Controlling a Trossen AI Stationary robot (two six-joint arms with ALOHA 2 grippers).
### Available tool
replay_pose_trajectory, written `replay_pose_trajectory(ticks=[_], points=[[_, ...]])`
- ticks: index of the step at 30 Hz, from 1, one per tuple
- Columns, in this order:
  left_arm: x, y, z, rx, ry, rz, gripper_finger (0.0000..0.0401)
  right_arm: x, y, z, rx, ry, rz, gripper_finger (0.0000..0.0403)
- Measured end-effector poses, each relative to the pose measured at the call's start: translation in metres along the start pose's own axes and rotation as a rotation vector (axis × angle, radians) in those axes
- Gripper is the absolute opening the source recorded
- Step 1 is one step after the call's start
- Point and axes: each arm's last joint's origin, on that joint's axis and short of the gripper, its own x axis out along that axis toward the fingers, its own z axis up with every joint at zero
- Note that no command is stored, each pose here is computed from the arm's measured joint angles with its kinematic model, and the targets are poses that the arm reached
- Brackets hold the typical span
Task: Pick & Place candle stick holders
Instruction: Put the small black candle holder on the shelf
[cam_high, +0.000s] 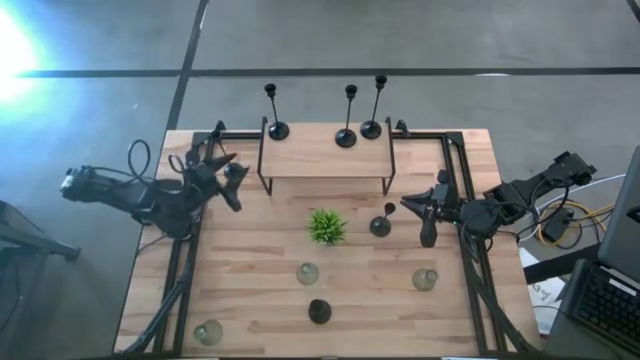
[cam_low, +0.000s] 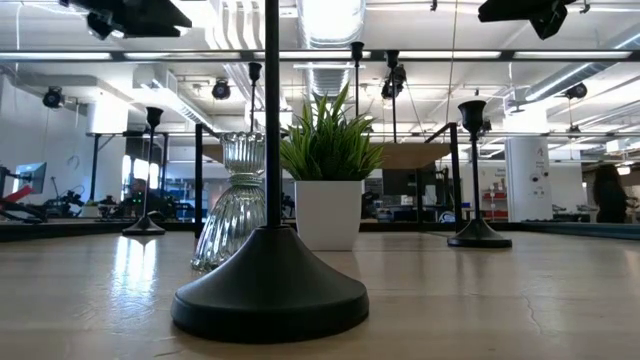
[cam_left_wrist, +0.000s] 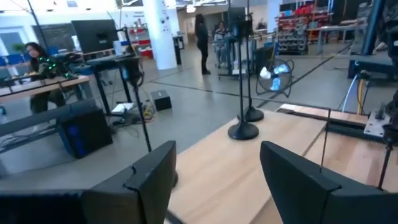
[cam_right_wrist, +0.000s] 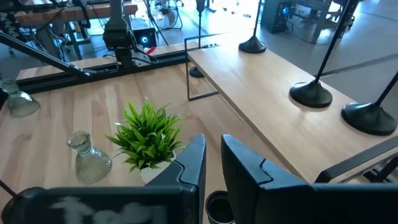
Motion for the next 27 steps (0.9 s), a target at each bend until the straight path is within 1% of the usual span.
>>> replay_pose_trajectory(ticks=[3, 7, 9, 13, 15, 18, 22, 27], points=[[0.015, 0.003, -0.001, 0.005, -0.004, 0.022, 0.0227, 0.0, 0.001, 0.001, -0.012, -0.011, 0.001, 0.0043], [0.042, 0.012, -0.006, 0.017, 0.019, 0.116, 0.0222, 0.0, 0.001, 0.003, -0.003, -0.031, -0.015, 0.0043], [0.057, 0.018, -0.008, 0.008, 0.02, 0.147, 0.0222, 0.0, 0.001, 0.003, -0.018, -0.031, -0.015, 0.0043], [0.087, 0.03, -0.016, -0.029, 0.022, 0.135, 0.0222, 0.0, 0.001, 0.003, -0.026, -0.032, -0.015, 0.0043], [0.099, 0.038, -0.012, -0.053, -0.005, 0.169, 0.0222, 0.0, 0.001, 0.003, -0.027, -0.032, -0.015, 0.0043], [0.112, 0.042, -0.016, -0.041, 0.001, 0.211, 0.0222, 0.0, 0.001, 0.003, -0.027, -0.031, -0.014, 0.0043], [0.124, 0.042, -0.013, -0.026, -0.026, 0.213, 0.0221, 0.001, 0.001, 0.002, -0.047, -0.027, -0.015, 0.0043], [0.141, 0.042, -0.016, 0.005, 0.018, 0.226, 0.022, 0.002, 0.003, 0.002, -0.063, -0.022, -0.017, 0.0043]])
